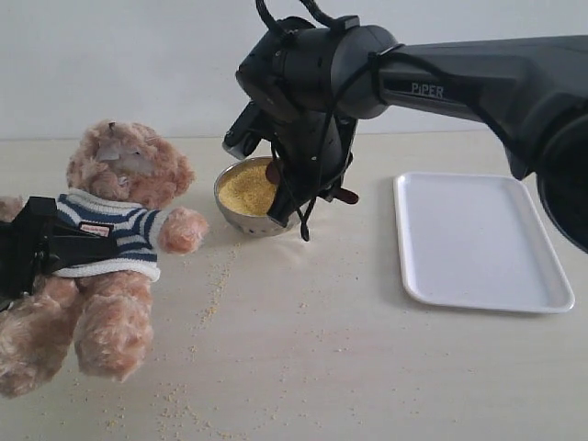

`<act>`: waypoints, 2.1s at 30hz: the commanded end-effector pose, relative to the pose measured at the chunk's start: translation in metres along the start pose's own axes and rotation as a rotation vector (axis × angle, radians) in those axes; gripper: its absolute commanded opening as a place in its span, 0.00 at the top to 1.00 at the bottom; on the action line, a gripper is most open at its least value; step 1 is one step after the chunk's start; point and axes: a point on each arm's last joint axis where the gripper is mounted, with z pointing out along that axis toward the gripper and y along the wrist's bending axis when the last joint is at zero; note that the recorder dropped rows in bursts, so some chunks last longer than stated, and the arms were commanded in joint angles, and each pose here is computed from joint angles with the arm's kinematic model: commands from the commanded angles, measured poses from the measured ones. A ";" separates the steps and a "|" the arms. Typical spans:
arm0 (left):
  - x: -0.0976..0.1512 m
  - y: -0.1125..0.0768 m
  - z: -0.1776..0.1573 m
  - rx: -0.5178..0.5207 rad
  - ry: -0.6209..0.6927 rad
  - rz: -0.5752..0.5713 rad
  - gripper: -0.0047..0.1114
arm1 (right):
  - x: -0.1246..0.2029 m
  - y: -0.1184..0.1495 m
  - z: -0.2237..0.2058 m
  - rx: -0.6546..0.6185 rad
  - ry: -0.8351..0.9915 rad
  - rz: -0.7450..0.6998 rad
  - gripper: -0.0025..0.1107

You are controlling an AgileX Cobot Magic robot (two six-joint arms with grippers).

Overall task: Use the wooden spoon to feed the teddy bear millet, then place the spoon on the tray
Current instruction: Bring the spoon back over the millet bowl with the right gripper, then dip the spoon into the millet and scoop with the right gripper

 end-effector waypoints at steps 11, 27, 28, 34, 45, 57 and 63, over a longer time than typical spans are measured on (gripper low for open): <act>0.000 -0.004 0.001 0.027 0.007 0.007 0.92 | -0.008 0.005 -0.010 0.108 -0.032 -0.164 0.98; 0.000 -0.004 0.001 0.027 0.007 0.007 0.92 | -0.016 0.016 -0.028 0.324 0.008 -0.467 0.98; 0.000 -0.004 0.001 0.027 0.007 0.007 0.92 | -0.016 0.017 -0.028 0.321 0.007 -0.473 0.98; 0.000 -0.004 0.001 0.027 0.007 0.007 0.92 | -0.015 0.025 -0.013 0.294 0.044 -0.500 0.98; -0.001 -0.004 0.001 0.031 -0.005 -0.002 0.92 | -0.015 0.034 0.007 0.300 0.073 -0.480 0.98; -0.002 -0.002 0.001 0.009 -0.006 0.009 0.92 | -0.013 0.044 0.009 0.175 0.063 -0.359 0.98; -0.002 -0.001 0.001 0.000 -0.009 0.017 0.92 | -0.011 0.043 0.008 0.184 0.068 -0.285 0.98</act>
